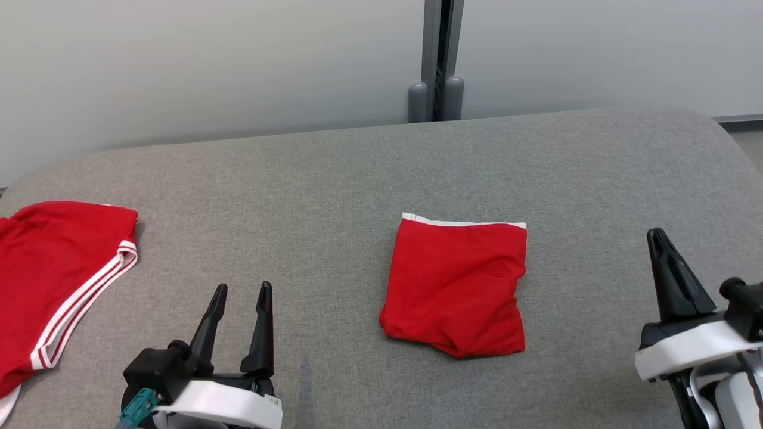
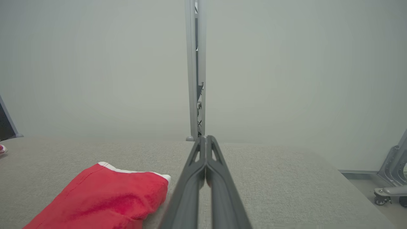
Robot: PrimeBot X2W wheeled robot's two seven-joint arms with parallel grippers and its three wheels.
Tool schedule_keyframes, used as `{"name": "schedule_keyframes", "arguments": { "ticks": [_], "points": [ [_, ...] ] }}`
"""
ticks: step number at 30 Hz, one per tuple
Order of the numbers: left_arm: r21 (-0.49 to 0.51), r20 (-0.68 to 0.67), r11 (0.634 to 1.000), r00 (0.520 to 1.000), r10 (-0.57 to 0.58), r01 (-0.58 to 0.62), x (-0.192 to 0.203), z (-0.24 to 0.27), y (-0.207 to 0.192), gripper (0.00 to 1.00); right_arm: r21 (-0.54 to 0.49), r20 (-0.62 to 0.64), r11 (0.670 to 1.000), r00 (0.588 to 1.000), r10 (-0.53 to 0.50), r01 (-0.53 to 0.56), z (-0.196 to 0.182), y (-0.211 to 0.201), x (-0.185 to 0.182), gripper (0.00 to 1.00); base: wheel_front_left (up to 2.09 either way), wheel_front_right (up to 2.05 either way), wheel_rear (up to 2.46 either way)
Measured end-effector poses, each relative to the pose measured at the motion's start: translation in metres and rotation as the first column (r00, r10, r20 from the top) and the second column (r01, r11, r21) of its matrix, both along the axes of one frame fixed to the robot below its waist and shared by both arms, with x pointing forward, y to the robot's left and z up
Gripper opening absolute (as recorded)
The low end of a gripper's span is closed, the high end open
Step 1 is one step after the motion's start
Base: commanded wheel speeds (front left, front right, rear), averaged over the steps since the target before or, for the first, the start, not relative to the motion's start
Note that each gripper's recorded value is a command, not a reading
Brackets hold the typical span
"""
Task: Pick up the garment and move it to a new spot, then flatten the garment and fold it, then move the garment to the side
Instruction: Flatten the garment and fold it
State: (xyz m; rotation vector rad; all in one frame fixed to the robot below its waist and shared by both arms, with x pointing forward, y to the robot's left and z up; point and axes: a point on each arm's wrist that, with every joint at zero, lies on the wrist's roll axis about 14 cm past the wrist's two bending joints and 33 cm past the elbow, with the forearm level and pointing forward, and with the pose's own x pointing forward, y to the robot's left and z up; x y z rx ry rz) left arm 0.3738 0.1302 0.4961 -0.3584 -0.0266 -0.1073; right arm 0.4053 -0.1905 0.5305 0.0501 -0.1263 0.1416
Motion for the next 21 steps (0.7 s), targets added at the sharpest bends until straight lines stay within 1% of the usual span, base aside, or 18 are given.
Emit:
{"name": "schedule_keyframes", "arguments": {
  "ticks": [4, 5, 6, 7, 21],
  "points": [
    [-0.001, -0.004, 1.0, 1.0, -0.004, 0.004, -0.002, -0.001, -0.001, 1.0, 0.032, -0.022, 0.999, 0.999, -0.043, 0.044, -0.009, -0.007, -0.009, 0.0, 0.0, 0.0, 0.0],
    [-0.001, -0.011, 1.0, 1.0, -0.004, 0.004, -0.004, -0.004, -0.001, 1.0, 0.035, -0.021, 0.998, 0.998, -0.053, 0.054, -0.009, -0.01, -0.01, 0.36, 0.0, 0.0, 0.0],
    [0.0, -0.016, 1.0, 1.0, -0.005, 0.005, -0.006, -0.005, -0.001, 1.0, 0.033, -0.018, 0.998, 0.998, -0.058, 0.058, -0.008, -0.011, -0.011, 0.83, 0.0, 0.0, 0.0],
    [-0.001, -0.017, 1.0, 1.0, -0.005, 0.005, -0.007, -0.006, -0.001, 1.0, 0.033, -0.018, 0.997, 0.998, -0.063, 0.064, -0.008, -0.012, -0.012, 1.0, 0.0, 0.0, 0.0],
    [0.017, -0.027, 1.0, 1.0, -0.001, 0.001, -0.013, -0.009, 0.0, 1.0, 0.053, -0.037, 0.996, 0.997, -0.072, 0.074, -0.016, -0.009, -0.015, 1.0, 0.0, 0.0, 0.0]
  ]
}}
